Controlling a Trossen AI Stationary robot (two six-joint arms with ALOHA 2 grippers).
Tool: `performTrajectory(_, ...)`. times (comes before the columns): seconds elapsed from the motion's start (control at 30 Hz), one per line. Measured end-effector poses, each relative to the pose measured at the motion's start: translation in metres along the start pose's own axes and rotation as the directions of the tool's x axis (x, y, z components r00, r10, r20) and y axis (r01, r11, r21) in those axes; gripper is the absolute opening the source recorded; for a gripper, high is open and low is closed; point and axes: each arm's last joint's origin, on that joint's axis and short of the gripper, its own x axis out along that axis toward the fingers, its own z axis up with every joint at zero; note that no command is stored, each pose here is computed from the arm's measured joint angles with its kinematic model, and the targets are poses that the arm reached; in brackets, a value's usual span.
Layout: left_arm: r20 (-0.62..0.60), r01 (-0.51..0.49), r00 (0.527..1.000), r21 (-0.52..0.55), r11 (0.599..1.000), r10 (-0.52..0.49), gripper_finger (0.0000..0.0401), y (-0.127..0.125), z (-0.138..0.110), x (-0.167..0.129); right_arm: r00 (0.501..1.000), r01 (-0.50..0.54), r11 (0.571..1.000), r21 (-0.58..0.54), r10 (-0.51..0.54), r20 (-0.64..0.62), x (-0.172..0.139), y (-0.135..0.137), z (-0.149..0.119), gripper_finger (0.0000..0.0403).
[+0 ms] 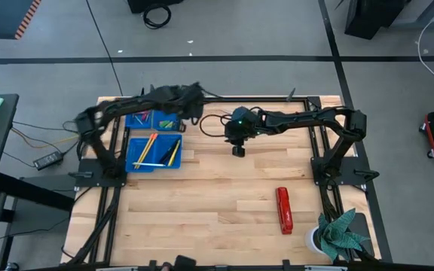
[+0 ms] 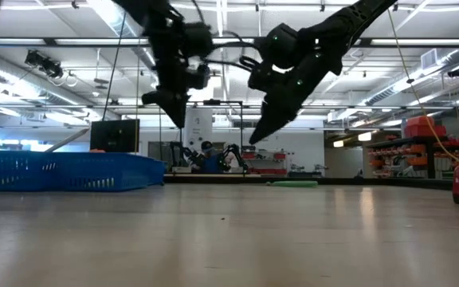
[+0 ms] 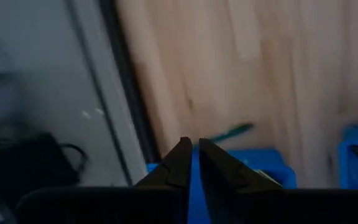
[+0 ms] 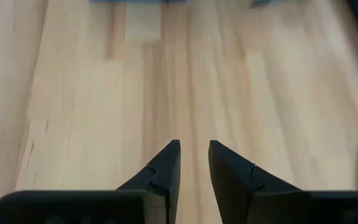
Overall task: Sort crayons/erasers/pens/pencils in bins
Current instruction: Put the green crayon into the top left blue bin
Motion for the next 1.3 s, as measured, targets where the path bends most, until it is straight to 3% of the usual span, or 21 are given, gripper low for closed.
performTrajectory(0.1, -0.123, 0.131, 0.984, 0.036, 0.991, -0.126, 0.0045, 0.005, 0.012, 0.02, 0.998, -0.012, 1.0, 0.008, 0.013, -0.057, 0.0, 0.001, -0.006, 0.009)
performTrajectory(0.27, -0.249, 0.261, 0.939, 0.058, 0.964, -0.239, 0.0065, 0.007, 0.028, 0.05, 0.991, -0.027, 1.0, 0.016, 0.029, -0.128, -0.001, 0.003, -0.012, 0.009)
performTrajectory(0.5, -0.275, 0.308, 0.925, 0.141, 0.941, -0.261, 0.0124, 0.003, 0.035, 0.071, 0.973, -0.08, 0.996, 0.037, 0.086, -0.216, -0.003, 0.006, -0.022, 0.009)
performTrajectory(0.77, -0.272, 0.312, 0.927, 0.185, 0.932, -0.257, 0.0183, 0.003, 0.035, 0.072, 0.868, -0.234, 0.966, 0.107, 0.257, -0.425, -0.012, 0.015, -0.044, 0.009)
performTrajectory(0.9, -0.257, 0.297, 0.935, 0.192, 0.935, -0.244, 0.0195, -0.001, 0.038, 0.079, 0.856, -0.25, 0.961, 0.119, 0.277, -0.437, -0.013, 0.016, -0.046, 0.009)
performTrajectory(1.1, -0.323, 0.36, 0.9, 0.173, 0.917, -0.293, 0.0197, -0.021, 0.03, 0.103, 0.856, -0.256, 0.961, 0.108, 0.278, -0.437, -0.013, 0.016, -0.046, 0.009)
performTrajectory(1.3, -0.36, 0.36, 0.888, 0.159, 0.919, -0.285, 0.0189, -0.029, 0.022, 0.117, 0.854, -0.27, 0.957, 0.108, 0.29, -0.433, -0.013, 0.017, -0.046, 0.009)
